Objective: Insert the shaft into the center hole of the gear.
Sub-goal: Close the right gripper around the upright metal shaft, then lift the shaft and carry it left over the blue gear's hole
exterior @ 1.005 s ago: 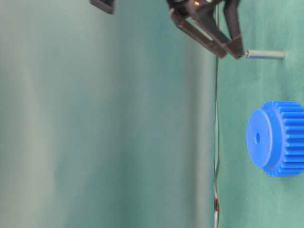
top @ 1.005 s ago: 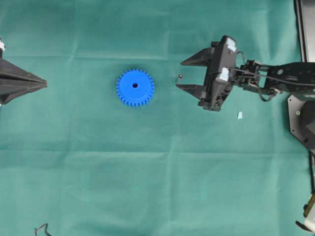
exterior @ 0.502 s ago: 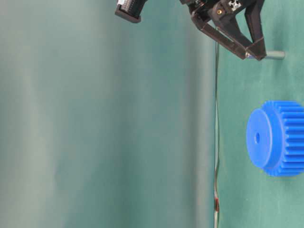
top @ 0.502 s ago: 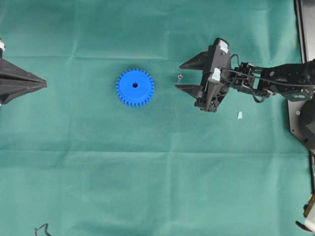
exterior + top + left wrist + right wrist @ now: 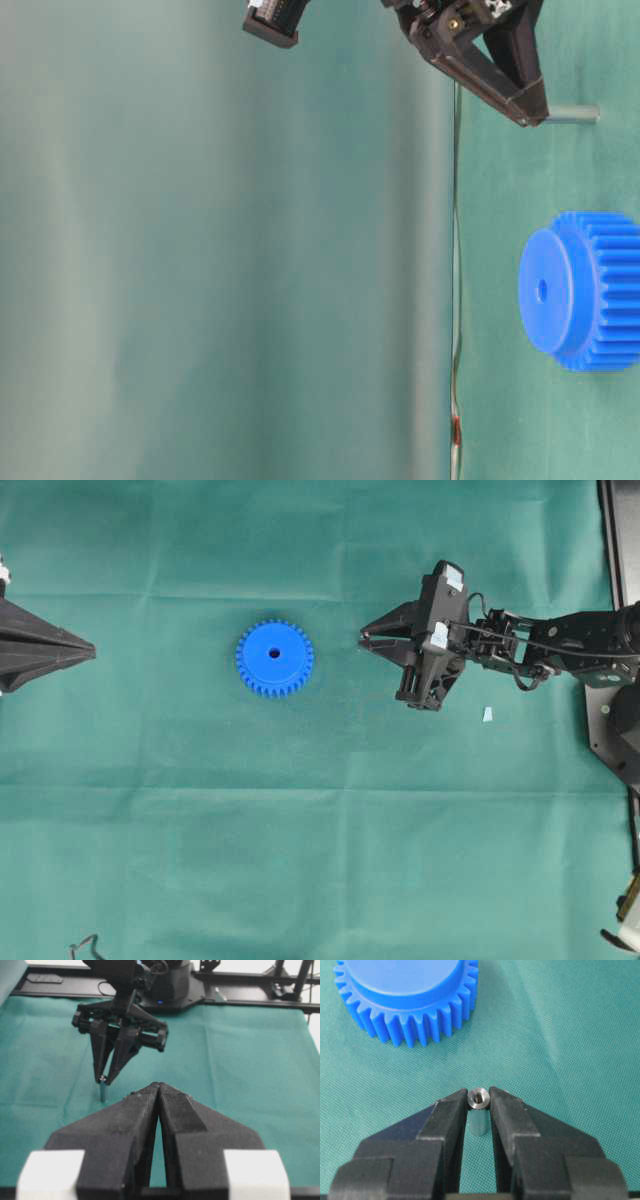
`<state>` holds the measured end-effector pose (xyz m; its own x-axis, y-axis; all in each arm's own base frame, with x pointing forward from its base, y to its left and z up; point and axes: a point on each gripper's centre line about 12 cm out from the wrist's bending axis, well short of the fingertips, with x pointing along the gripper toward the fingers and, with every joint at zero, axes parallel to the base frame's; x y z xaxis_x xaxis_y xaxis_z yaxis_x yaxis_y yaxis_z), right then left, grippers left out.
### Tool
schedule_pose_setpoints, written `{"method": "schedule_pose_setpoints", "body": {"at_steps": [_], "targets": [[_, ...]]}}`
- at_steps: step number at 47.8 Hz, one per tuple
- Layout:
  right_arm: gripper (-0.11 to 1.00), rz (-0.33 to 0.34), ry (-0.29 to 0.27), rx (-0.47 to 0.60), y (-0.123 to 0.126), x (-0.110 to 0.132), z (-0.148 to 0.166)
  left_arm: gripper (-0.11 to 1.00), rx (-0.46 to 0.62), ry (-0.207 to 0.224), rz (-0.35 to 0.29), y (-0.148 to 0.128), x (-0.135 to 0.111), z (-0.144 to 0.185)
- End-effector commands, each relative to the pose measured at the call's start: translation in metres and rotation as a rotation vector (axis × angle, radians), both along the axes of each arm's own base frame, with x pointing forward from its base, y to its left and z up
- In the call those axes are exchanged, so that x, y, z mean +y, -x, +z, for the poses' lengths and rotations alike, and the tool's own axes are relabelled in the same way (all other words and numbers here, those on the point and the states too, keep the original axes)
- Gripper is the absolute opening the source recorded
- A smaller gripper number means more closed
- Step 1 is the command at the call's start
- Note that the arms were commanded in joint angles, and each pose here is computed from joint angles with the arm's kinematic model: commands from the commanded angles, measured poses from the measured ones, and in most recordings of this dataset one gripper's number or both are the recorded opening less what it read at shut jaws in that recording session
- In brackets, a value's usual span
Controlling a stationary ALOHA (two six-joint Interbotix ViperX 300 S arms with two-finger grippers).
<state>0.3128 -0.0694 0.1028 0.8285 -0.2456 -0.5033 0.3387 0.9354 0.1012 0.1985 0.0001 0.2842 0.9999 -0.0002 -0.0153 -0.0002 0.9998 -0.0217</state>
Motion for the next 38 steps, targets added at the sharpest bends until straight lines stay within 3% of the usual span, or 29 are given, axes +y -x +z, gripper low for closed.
{"method": "schedule_pose_setpoints", "body": {"at_steps": [1,23,38], "targets": [[0.16,0.003,0.002,-0.022,-0.004,0.000,0.006,0.00,-0.023,-0.003,0.001,-0.002,0.000,0.009],[0.16,0.024,-0.003,-0.089,-0.008,0.003,0.063,0.00,-0.018,0.000,0.001,-0.002,0.000,0.009],[0.16,0.038,-0.001,-0.113,-0.026,0.004,0.075,0.00,-0.017,-0.002,0.001,-0.002,0.000,0.008]]}}
